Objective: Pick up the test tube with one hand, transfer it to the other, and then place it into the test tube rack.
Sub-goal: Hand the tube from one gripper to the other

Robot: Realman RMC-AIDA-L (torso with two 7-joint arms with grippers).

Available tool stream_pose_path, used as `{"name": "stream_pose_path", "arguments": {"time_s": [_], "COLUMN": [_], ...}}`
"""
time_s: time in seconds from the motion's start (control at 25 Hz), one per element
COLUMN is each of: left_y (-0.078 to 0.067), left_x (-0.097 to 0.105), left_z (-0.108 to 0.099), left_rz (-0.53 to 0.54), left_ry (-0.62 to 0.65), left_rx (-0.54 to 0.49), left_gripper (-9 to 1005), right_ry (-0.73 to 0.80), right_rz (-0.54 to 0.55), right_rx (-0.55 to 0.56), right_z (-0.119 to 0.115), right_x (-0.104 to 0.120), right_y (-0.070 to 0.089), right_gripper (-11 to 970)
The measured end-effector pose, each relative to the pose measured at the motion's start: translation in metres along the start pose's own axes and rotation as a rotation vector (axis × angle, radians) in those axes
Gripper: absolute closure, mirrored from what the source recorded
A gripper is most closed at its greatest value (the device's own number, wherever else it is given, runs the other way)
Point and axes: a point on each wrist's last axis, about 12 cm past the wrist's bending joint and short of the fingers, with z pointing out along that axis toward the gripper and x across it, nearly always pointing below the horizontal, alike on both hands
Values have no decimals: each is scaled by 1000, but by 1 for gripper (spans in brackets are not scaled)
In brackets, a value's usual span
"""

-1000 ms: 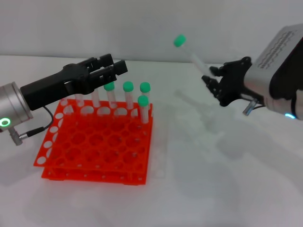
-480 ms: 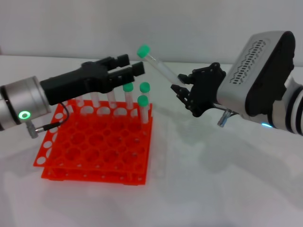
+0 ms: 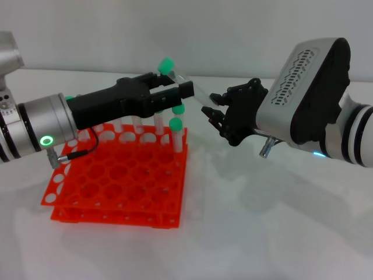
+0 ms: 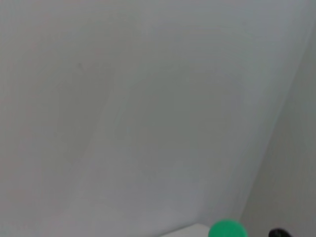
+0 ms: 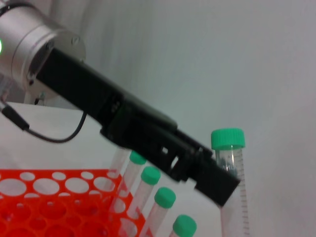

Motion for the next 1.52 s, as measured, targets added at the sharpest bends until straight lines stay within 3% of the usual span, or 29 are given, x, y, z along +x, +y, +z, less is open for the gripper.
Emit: {"name": "stream_pose_path", "arguments": {"time_s": [0.56,0.68,1.52], "left_y": [0,0,2], "left_x": [-1,0,1], "left_z": [-7,-5,-2], "left_rz": [3,6,10], "left_ry": [-58,-47,-14], "left_rx": [-16,-12,-24], "left_gripper": [372,622,640], "right_ry": [13,10,-11], "right_rz": [7,4,-19], "right_rx": [-4,-4,-26], "right_z": [2,3,6], "right_x": [4,3,-6], "right_y": [0,0,6], "right_gripper": [769,769,737]}}
